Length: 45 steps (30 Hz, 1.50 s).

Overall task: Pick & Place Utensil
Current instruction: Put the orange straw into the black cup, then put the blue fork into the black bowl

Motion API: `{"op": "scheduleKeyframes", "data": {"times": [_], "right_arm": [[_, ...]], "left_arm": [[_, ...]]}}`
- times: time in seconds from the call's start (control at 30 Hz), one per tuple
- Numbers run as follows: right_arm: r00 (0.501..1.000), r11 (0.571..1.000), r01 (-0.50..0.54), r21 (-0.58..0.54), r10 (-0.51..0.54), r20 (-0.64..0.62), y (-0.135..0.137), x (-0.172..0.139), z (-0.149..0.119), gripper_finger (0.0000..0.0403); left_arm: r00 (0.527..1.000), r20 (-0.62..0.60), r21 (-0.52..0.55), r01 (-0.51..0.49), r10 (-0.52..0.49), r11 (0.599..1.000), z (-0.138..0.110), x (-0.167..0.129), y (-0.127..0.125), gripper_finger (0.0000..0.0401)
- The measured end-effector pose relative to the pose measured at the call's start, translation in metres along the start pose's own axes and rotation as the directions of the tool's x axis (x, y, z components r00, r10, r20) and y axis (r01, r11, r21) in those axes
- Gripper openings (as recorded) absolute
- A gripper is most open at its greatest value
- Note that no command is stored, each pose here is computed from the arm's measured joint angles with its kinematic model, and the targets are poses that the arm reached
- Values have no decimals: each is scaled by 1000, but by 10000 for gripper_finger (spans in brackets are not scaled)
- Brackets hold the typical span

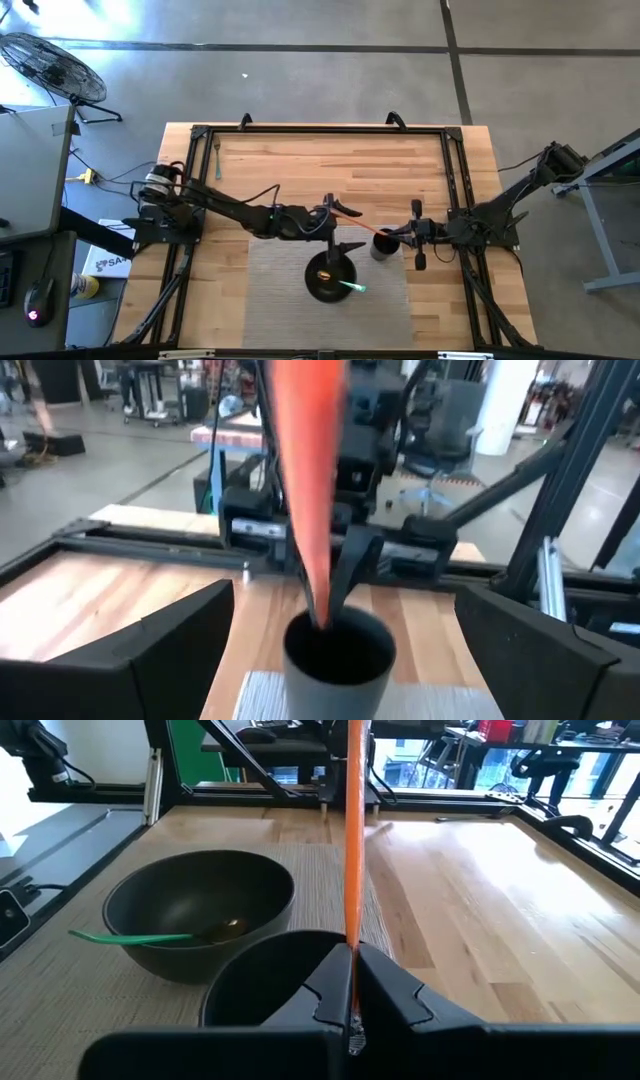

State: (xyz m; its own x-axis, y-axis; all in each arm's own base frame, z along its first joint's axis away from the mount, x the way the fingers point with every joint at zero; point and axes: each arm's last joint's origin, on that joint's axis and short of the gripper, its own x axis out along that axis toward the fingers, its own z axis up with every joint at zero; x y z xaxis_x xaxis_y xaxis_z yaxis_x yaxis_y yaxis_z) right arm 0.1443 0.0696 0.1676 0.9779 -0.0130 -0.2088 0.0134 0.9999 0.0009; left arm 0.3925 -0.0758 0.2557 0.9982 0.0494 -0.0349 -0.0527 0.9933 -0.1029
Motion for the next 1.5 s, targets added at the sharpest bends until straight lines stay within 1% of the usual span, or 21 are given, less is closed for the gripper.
{"op": "scheduleKeyframes", "data": {"times": [0.2, 0.27, 0.37, 0.53, 0.67, 0.8, 0.87, 1.0, 1.17, 1.27, 1.3, 1.37, 1.43, 1.5], "right_arm": [[1000, 1000, 0, -1, 0, -1, 0, 0, 0, 32], [1000, 1000, -3, -1, 3, -1, 0, 0, 0, 43], [1000, 1000, -11, 0, 11, -2, 0, 0, 0, 64], [1000, 1000, -30, 1, 30, -2, 1, 0, 1, 94], [999, 999, -33, 12, 33, 27, 4, 2, 14, 116], [999, 998, -26, -49, 28, 38, 8, 3, 34, 131], [1000, 997, -23, -73, 25, 19, 9, 4, 46, 136], [1000, 995, -8, -96, 6, -16, 12, 3, 69, 143], [1000, 995, 10, -95, -11, -18, 12, 1, 89, 140], [1000, 998, 11, -69, -12, -11, 12, 0, 93, 138], [1000, 998, 11, -68, -12, -14, 12, 0, 92, 138], [1000, 997, 12, -71, -13, -20, 12, 0, 92, 138], [1000, 997, 14, -70, -16, -20, 12, 0, 92, 138], [1000, 998, 15, -63, -16, -17, 12, 0, 92, 138]], "left_arm": [[1000, 17, 6, -2, 2, 1000, -5, 4, 0, 374], [999, 39, 1, 7, -7, 1000, -6, 6, -1, 374], [1000, 26, 6, 1, -1, 1000, -9, 6, 0, 374], [999, 39, 3, 2, -2, 1000, -8, 6, -1, 374], [999, 48, 1, 7, -7, 1000, -7, 6, -1, 374], [999, 40, 16, -8, 7, 1000, -4, 5, 0, 374], [999, 27, 31, -36, 36, 999, 4, -1, 1, 374], [996, -25, 33, -90, 91, 995, 32, -24, 5, 374], [984, -142, 0, -104, 103, 995, 61, -61, 12, 374], [965, -238, -36, -125, 113, 992, 72, -85, 17, 374], [955, -269, -46, -144, 127, 988, 74, -94, 19, 374], [923, -333, -53, -222, 193, 974, 76, -110, 24, 374], [877, -387, -52, -330, 286, 942, 76, -125, 31, 374], [804, -437, -27, -460, 403, 888, 72, -139, 38, 374]]}}
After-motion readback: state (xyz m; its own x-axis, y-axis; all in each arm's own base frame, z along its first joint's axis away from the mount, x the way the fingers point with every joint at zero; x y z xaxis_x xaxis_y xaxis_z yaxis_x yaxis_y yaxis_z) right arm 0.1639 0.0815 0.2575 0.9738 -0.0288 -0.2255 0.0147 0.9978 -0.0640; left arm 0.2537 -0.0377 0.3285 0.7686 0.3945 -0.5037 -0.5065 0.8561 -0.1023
